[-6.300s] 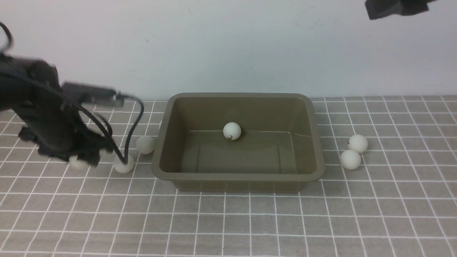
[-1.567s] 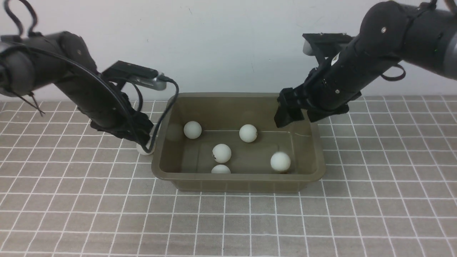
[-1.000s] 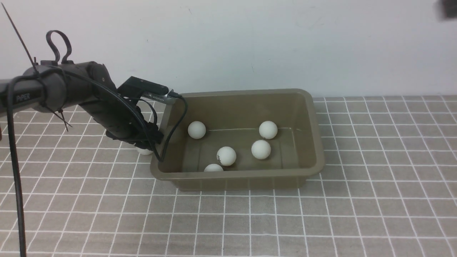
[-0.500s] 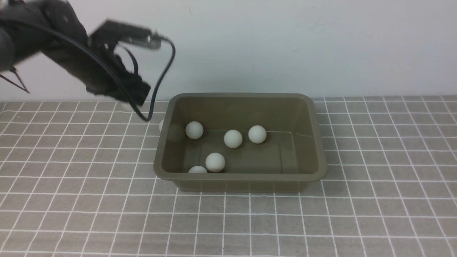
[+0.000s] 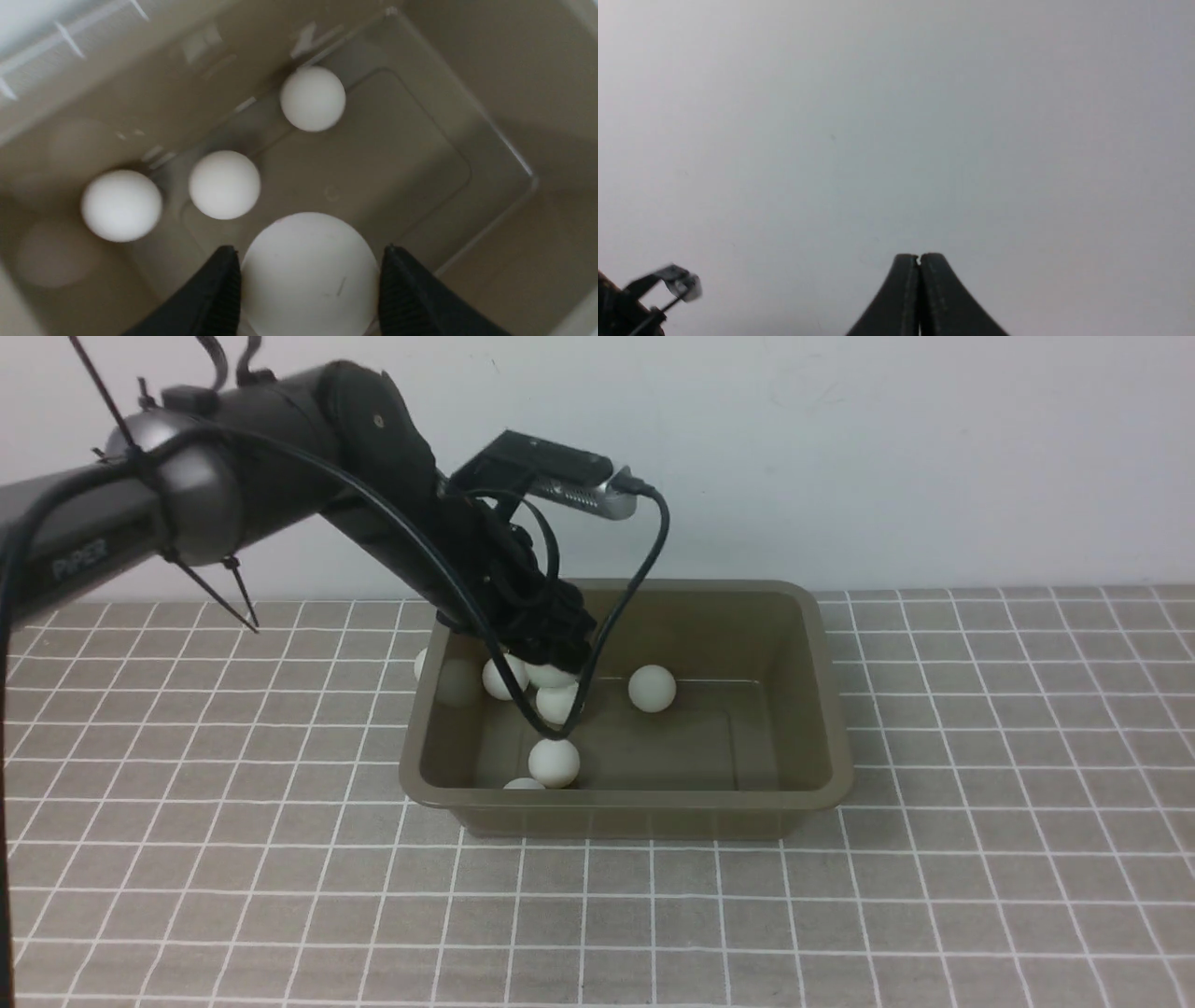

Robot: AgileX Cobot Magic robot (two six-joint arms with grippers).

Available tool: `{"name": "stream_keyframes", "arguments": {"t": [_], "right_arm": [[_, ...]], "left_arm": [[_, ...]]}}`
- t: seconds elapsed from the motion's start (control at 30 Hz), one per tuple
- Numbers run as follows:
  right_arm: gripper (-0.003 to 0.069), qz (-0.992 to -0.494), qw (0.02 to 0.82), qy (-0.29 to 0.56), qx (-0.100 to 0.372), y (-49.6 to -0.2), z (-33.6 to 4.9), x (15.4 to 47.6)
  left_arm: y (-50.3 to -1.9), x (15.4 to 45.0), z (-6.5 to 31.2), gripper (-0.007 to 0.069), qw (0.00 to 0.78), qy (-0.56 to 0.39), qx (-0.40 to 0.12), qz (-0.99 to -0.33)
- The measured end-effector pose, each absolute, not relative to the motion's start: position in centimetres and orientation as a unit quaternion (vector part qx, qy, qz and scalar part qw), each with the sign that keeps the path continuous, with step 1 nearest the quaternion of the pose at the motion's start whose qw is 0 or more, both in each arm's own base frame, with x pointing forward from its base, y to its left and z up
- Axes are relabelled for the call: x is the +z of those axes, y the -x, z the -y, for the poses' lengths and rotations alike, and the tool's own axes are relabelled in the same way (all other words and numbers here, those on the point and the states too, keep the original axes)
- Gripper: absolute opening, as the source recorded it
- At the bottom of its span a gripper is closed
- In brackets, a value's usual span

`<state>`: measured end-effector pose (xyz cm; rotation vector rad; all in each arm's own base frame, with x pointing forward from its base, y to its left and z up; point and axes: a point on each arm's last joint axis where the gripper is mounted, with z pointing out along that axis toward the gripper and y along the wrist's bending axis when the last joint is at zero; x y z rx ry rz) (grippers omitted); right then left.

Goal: Put the table tennis balls into the box on the grey coffee tablecloth.
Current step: 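Drop the ball into the bin, then reach for and grasp a ping pong ball on the table beside the basket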

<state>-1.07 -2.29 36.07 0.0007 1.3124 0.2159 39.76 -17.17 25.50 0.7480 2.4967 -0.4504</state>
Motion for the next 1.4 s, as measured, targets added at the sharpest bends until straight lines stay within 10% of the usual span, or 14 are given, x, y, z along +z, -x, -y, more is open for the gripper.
{"name": "stream_keyframes", "arguments": {"t": [0.17,0.27,0.3,0.4,0.6,0.77,1.1,1.4], "right_arm": [[-0.0015,-0.589,0.799,0.027,0.118,-0.6,1.1,33.8],[-0.0015,-0.572,0.81,0.034,0.126,-0.5,0.9,34.1],[-0.0015,-0.566,0.814,0.036,0.129,-0.4,0.9,34.2],[-0.0015,-0.561,0.817,0.038,0.129,-0.4,0.8,34.3],[-0.0015,-0.561,0.817,0.039,0.127,-0.4,0.9,34.3],[-0.0015,-0.561,0.817,0.039,0.127,-0.4,0.9,34.3],[-0.0015,-0.549,0.824,0.044,0.131,-0.3,0.8,34.5],[-0.0015,-0.548,0.825,0.045,0.131,-0.3,0.7,34.5]], "left_arm": [[-40.2,26.7,15.6,0.06,0.254,-0.223,-0.148,-0.929],[-40.7,28.2,12.2,0.0455,0.262,-0.164,-0.122,-0.943],[-40.9,28.8,10.1,0.0277,0.264,-0.136,-0.104,-0.949],[-41.6,29.1,5.9,0.0061,0.271,-0.085,-0.083,-0.955],[-44.0,25.0,2.8,0.0001,0.256,-0.062,-0.071,-0.962],[-45.8,20.3,3.6,0.0091,0.247,-0.063,-0.105,-0.961],[-47.3,17.6,5.4,0.0515,0.284,-0.087,-0.171,-0.94],[-47.8,15.4,6.2,0.0554,0.282,-0.089,-0.169,-0.94]]}}
